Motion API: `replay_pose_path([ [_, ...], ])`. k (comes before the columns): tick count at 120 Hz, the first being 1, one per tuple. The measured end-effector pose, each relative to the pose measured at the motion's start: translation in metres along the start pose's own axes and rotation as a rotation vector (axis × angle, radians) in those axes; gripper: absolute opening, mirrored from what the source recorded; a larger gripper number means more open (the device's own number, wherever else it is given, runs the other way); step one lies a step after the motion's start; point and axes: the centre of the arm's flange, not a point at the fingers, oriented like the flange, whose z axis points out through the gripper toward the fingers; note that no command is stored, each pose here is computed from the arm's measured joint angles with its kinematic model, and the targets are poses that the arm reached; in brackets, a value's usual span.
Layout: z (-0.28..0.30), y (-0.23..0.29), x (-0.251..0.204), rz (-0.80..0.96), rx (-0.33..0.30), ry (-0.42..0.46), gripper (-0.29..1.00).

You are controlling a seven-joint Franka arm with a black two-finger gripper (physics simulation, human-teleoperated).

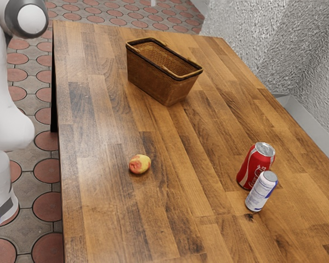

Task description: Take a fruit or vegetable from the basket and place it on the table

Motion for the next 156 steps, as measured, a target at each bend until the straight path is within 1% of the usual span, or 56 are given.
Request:
replay_pose_path([
  [6,0.030,-0.014,0.011,-0.042,0.018,-0.037,0.70],
  [13,0.055,-0.030,0.019,-0.104,0.035,-0.059,0.70],
  [24,0.088,-0.056,0.030,-0.200,0.060,-0.066,0.70],
  [33,0.112,-0.072,0.039,-0.271,0.067,-0.064,0.70],
  [48,0.143,-0.061,0.052,-0.346,0.067,-0.065,0.70],
  [66,0.163,-0.034,0.062,-0.405,0.047,-0.059,0.70],
  [82,0.198,-0.009,0.070,-0.440,0.009,-0.098,0.70],
  [97,0.210,0.004,0.068,-0.485,-0.007,-0.139,0.70],
  [112,0.221,0.000,0.060,-0.544,0.008,-0.199,0.70],
  [132,0.254,-0.020,0.055,-0.624,0.028,-0.269,0.70],
  [156,0.280,-0.017,0.058,-0.674,0.058,-0.276,0.70],
])
